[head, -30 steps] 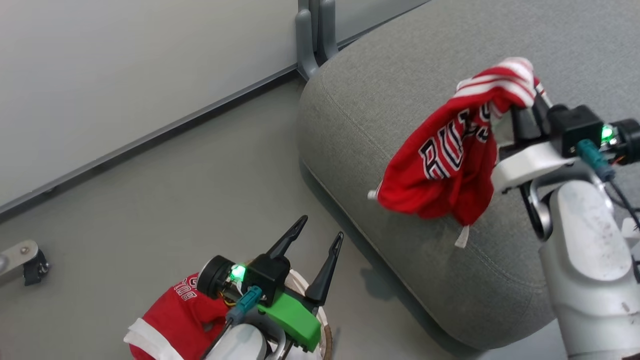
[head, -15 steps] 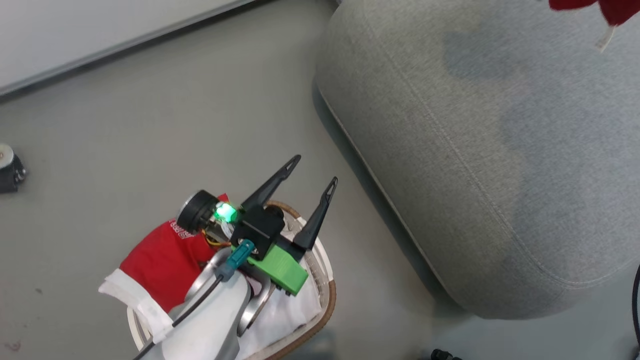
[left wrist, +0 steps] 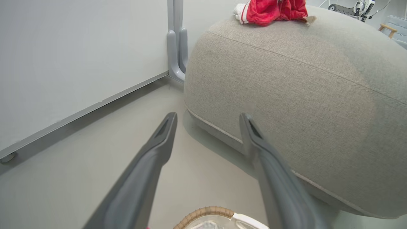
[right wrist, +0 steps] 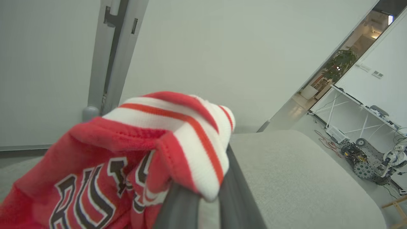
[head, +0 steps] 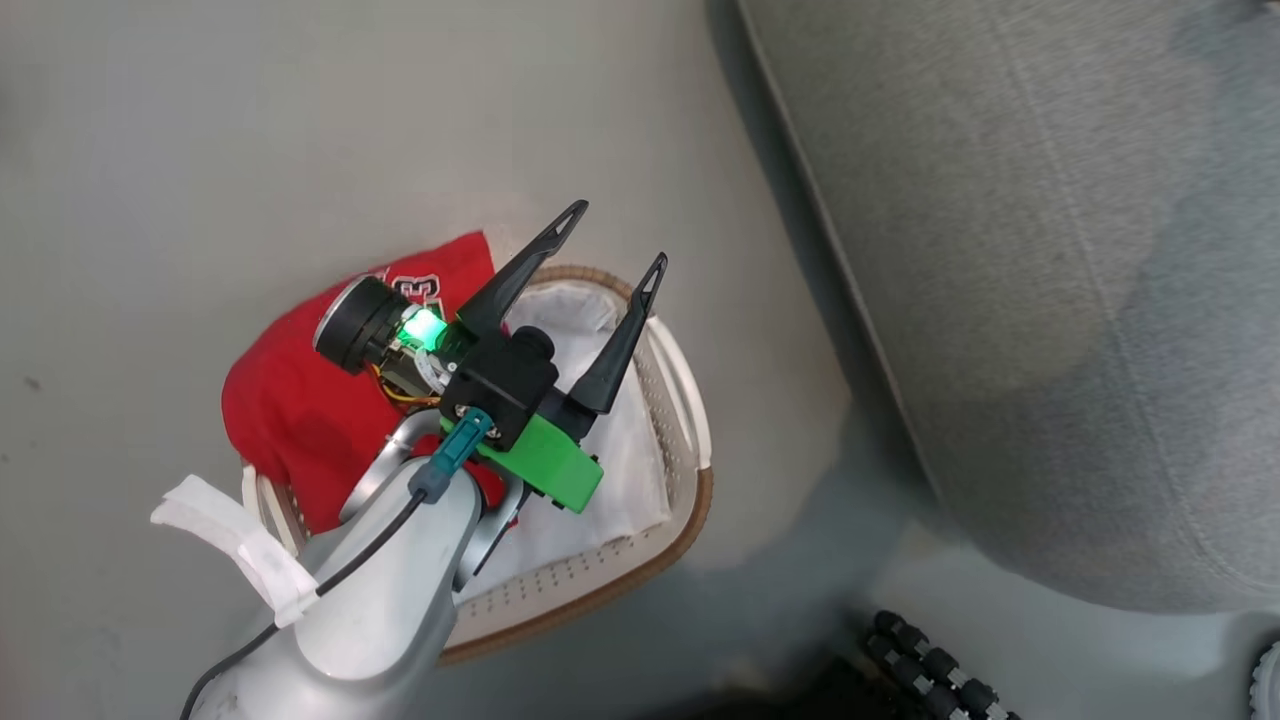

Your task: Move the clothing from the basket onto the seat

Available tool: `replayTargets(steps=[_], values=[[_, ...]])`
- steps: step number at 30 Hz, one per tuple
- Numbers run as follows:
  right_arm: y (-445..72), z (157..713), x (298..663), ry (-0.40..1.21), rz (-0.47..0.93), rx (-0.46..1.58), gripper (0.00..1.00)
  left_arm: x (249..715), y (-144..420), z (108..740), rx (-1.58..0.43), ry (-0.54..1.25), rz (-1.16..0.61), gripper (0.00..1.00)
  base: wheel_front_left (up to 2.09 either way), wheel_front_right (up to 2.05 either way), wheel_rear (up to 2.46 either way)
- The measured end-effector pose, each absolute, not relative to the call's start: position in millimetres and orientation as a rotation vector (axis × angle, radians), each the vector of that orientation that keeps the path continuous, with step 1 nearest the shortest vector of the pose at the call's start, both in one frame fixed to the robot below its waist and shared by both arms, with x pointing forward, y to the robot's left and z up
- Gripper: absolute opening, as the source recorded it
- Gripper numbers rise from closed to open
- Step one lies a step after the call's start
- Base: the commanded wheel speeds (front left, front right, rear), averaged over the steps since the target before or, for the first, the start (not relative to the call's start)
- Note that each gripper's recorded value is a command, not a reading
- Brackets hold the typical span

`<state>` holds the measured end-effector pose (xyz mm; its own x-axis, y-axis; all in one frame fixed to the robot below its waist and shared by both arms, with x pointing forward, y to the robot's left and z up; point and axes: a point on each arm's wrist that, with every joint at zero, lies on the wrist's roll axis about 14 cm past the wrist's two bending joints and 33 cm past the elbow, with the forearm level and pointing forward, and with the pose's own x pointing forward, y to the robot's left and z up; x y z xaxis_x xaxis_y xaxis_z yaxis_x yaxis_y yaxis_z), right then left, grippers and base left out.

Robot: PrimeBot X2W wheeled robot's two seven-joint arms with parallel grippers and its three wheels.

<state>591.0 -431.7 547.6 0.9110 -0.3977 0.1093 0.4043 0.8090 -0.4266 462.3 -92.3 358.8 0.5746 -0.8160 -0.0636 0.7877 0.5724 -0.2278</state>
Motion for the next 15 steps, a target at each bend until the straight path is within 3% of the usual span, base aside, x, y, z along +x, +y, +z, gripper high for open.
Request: replayTargets(steps=[4, 8, 10, 11, 12, 15], values=[[-429.2, 471.6, 585.0, 0.139, -0.415, -0.43, 0.0, 459.5, -84.7, 334.4, -0.194, 0.225, -0.925, 1.0, 0.0, 0.0, 0.0], [-424.9, 431.6, 576.2, 0.212, -0.412, -0.407, 0.02, 454.1, -81.3, 320.7, -0.199, 0.262, -0.92, 1.0, 0.0, 0.0, 0.0], [-423.2, 421.2, 569.6, 0.233, -0.412, -0.4, 0.36, 453.3, -81.4, 320.2, -0.202, 0.266, -0.919, 1.0, 0.0, 0.0, 0.0], [-422.4, 419.8, 566.4, 0.234, -0.413, -0.4, 0.84, 452.9, -82.3, 321.6, -0.203, 0.264, -0.921, 1.0, 0.0, 0.0, 0.0], [-422.4, 420.1, 563.9, 0.233, -0.415, -0.4, 1.0, 452.7, -83.1, 323.1, -0.204, 0.262, -0.922, 1.0, 0.0, 0.0, 0.0], [-423.8, 420.4, 549.7, 0.237, -0.429, -0.396, 1.0, 452.9, -85.4, 330.9, -0.206, 0.25, -0.925, 1.0, 0.0, 0.0, 0.0]])
